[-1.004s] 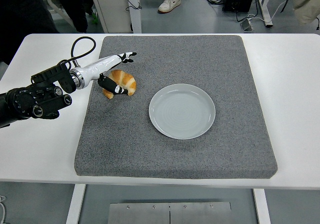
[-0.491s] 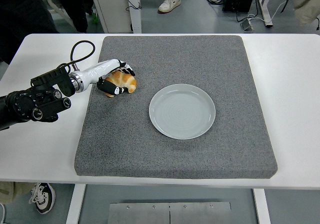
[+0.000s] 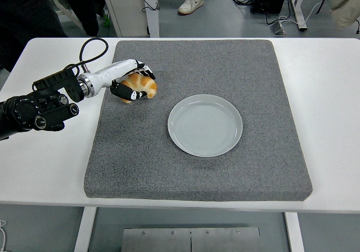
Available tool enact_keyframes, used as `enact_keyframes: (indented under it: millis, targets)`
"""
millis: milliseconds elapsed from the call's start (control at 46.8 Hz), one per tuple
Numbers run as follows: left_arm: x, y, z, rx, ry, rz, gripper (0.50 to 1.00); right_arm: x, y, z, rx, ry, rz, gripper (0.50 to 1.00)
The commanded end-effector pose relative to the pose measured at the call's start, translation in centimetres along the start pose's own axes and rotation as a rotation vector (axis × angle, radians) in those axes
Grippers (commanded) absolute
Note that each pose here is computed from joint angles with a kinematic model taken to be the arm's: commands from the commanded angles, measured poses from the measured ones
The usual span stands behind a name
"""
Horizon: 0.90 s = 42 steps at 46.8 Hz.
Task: Place the bread on the plate
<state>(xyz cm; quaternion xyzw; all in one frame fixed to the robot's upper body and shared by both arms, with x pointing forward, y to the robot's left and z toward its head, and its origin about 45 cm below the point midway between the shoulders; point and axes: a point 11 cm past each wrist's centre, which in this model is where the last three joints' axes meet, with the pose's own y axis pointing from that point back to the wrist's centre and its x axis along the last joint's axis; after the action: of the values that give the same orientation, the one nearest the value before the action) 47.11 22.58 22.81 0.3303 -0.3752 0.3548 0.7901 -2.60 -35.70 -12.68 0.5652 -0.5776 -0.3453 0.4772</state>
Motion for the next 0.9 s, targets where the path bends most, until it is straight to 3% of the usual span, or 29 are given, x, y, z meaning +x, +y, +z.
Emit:
enact_keyframes:
  millis: [0,363,876]
  targets:
    - [0.6,-0.1,0.2,-0.005,-0.006,0.009,0.500,0.0,0.0,0.0,0.000,0.001,0.000,1.000]
    - [2.6,-0.4,1.2,-0.021,-0.022,0.038,0.500,0.1,0.0,-0.1,0.001,0.002,0.001,1.000]
    - [13.8,0.5,5.2,-0.071,-0.127,0.194,0.500,0.1,0.0,-0.1,0.002,0.000,0.002,1.000]
